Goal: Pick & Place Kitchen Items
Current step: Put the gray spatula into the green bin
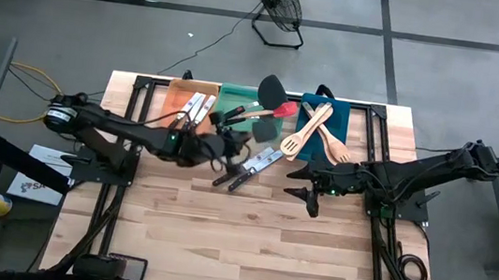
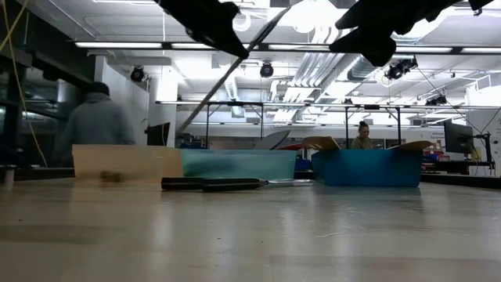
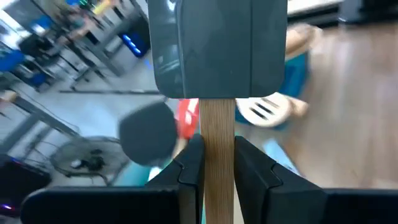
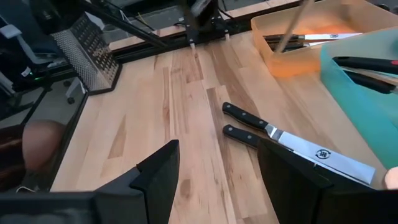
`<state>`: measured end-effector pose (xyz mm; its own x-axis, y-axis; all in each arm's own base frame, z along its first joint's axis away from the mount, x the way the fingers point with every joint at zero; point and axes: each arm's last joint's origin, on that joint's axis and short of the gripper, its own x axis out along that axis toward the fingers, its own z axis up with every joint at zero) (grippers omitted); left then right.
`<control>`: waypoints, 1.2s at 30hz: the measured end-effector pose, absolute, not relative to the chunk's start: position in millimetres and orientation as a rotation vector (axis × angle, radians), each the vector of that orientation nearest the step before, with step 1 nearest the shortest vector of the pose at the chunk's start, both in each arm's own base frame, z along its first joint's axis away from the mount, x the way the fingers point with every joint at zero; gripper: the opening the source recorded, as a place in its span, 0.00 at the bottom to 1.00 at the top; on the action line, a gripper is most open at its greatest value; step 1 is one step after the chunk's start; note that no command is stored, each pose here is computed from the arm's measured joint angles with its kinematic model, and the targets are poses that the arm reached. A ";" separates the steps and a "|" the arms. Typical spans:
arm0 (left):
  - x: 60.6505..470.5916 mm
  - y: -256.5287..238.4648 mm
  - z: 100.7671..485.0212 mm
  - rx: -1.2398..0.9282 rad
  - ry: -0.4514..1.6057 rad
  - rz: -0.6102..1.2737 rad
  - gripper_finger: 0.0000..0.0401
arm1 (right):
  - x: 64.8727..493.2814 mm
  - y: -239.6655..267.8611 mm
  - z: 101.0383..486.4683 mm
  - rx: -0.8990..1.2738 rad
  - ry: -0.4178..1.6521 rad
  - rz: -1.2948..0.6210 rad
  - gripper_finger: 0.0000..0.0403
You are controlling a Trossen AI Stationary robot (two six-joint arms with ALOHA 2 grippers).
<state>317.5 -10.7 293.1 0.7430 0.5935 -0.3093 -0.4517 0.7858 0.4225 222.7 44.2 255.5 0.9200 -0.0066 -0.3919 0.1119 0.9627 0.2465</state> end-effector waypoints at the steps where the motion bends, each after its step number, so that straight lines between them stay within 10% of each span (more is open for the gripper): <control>1: 318.6 -6.3 295.2 0.348 0.436 0.595 0.13 | 222.8 44.2 255.7 0.269 0.397 -0.061 0.52; 36: 315.3 138.3 277.5 0.186 0.439 0.666 0.13 | 226.7 29.4 262.6 0.330 0.279 -0.257 0.52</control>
<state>315.3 138.3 277.5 0.6992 0.6325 -0.3334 -0.5552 0.7741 0.3041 226.7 29.4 262.6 0.9295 -0.2015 -0.3089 0.2915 0.9145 0.2807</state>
